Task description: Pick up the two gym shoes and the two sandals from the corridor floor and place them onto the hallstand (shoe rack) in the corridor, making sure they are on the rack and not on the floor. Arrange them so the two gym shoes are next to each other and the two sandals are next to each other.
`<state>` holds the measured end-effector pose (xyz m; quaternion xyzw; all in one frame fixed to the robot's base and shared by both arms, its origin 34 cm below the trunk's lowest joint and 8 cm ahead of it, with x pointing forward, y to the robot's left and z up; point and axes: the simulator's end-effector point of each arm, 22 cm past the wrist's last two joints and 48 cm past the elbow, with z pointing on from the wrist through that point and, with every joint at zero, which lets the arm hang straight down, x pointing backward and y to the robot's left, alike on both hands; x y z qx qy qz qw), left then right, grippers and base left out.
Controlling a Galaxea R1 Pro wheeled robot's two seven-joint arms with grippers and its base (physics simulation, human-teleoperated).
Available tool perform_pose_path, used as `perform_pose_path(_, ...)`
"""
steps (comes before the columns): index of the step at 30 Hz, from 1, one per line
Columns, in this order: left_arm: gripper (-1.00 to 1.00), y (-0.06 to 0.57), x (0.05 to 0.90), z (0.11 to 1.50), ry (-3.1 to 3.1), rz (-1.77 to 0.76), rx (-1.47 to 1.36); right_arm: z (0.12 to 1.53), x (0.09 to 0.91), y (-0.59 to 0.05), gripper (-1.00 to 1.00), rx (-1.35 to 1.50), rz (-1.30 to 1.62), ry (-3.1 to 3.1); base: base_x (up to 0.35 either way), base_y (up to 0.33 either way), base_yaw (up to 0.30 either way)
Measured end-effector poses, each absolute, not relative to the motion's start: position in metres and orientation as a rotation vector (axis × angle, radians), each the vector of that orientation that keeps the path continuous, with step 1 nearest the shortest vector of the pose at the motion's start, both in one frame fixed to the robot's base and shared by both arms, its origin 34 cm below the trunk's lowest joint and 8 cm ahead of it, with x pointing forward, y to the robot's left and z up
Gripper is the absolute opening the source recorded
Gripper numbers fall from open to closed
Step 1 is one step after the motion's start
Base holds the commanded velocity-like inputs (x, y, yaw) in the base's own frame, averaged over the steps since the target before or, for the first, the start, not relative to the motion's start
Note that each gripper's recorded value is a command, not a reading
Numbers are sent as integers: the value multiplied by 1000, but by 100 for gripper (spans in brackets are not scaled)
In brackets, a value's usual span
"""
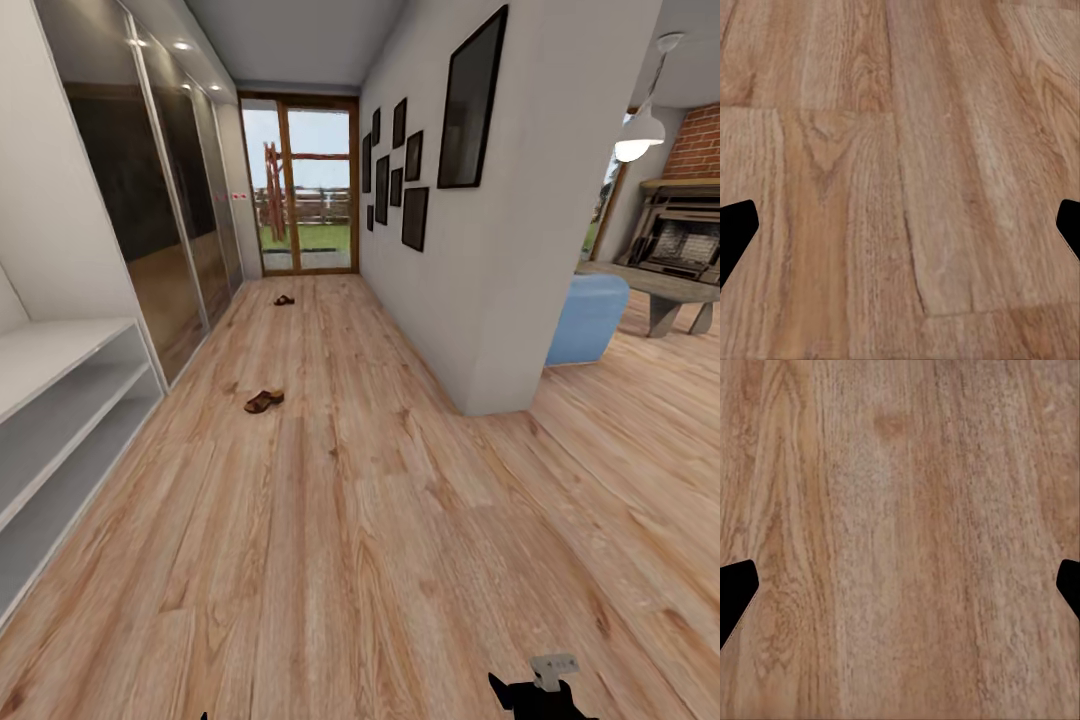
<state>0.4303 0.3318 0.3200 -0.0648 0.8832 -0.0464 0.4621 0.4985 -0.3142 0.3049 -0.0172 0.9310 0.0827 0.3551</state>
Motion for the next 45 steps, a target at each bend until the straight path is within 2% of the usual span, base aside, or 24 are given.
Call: perform_pose_path(45,100,332,430,320,2171,-114,-161,305,498,-314,100,-47,215,2408,338,-63,0)
